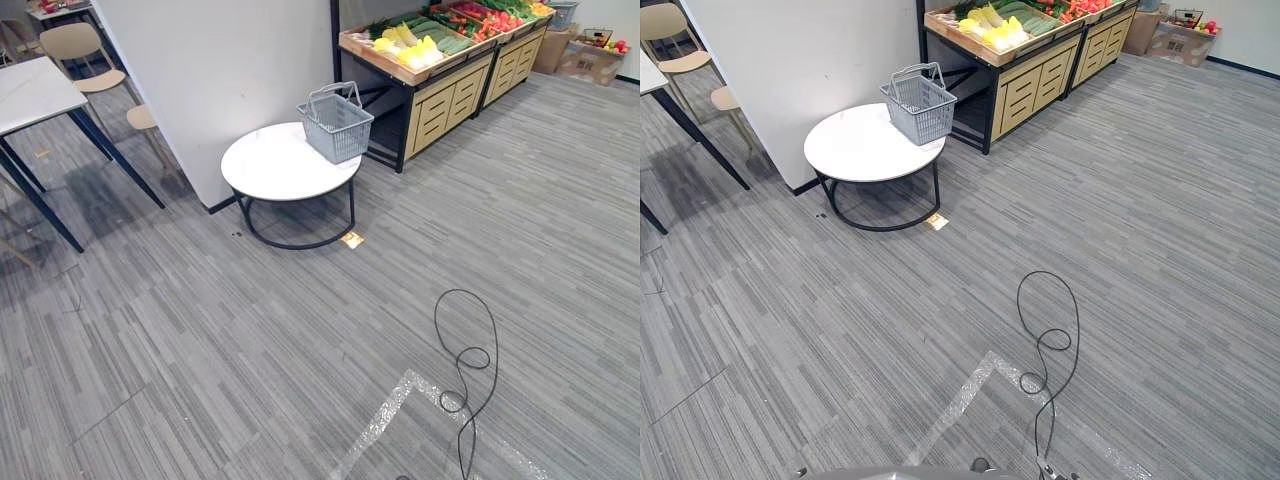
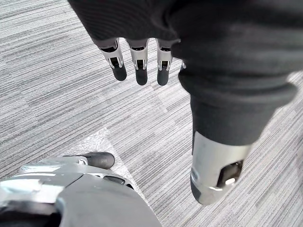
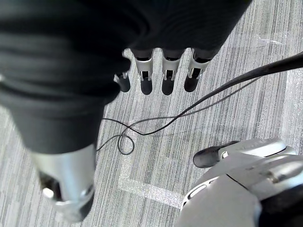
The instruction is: Pick vegetable in the basket
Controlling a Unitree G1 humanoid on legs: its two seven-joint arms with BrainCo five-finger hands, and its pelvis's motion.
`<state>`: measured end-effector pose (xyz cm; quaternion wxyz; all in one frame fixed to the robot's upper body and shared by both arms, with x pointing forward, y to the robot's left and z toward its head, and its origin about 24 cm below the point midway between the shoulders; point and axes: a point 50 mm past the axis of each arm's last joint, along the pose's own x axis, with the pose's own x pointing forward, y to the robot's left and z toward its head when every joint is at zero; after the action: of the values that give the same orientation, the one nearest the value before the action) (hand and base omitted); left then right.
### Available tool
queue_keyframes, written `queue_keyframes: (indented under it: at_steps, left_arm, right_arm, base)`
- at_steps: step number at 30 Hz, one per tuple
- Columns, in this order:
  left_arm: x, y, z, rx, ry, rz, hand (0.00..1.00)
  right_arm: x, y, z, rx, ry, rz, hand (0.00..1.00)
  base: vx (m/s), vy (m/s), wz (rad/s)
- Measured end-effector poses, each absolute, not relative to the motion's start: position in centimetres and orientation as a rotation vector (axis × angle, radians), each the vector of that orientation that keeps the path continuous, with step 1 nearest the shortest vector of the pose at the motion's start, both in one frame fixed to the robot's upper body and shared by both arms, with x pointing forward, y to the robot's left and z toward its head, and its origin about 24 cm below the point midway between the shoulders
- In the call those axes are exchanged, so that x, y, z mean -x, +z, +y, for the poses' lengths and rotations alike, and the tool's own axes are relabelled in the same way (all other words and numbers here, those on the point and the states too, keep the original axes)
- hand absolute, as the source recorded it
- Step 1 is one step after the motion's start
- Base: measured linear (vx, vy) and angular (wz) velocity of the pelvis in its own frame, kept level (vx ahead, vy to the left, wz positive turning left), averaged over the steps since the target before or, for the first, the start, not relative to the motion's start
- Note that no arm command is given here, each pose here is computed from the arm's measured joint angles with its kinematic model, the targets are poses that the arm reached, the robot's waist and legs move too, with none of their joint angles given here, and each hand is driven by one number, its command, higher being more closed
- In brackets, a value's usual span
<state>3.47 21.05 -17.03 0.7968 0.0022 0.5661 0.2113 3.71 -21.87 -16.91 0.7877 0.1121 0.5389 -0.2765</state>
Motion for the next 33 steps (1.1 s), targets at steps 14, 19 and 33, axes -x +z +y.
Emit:
queue_keyframes:
  at_steps: [14,19,33]
  left_arm:
    - [-3.7,-17.0,21.2,-0.007,0.451,1.208,0.00]
    - [-3.9,-16.9,21.5,-0.011,0.454,1.202,0.00]
    - [-7.8,-15.7,22.6,0.133,0.622,1.021,0.00]
  right_arm:
    - [-3.7,-17.0,-21.7,-0.250,-0.601,1.163,0.00]
    - [-3.7,-17.0,-21.6,-0.255,-0.600,1.165,0.00]
    - [-7.8,-16.3,-21.1,-0.259,-0.548,1.042,0.00]
  base:
    - [0.00,-0.001,0.00]
    - [0.00,0.000,0.00]
    - [-0.02,-0.065,-0.04]
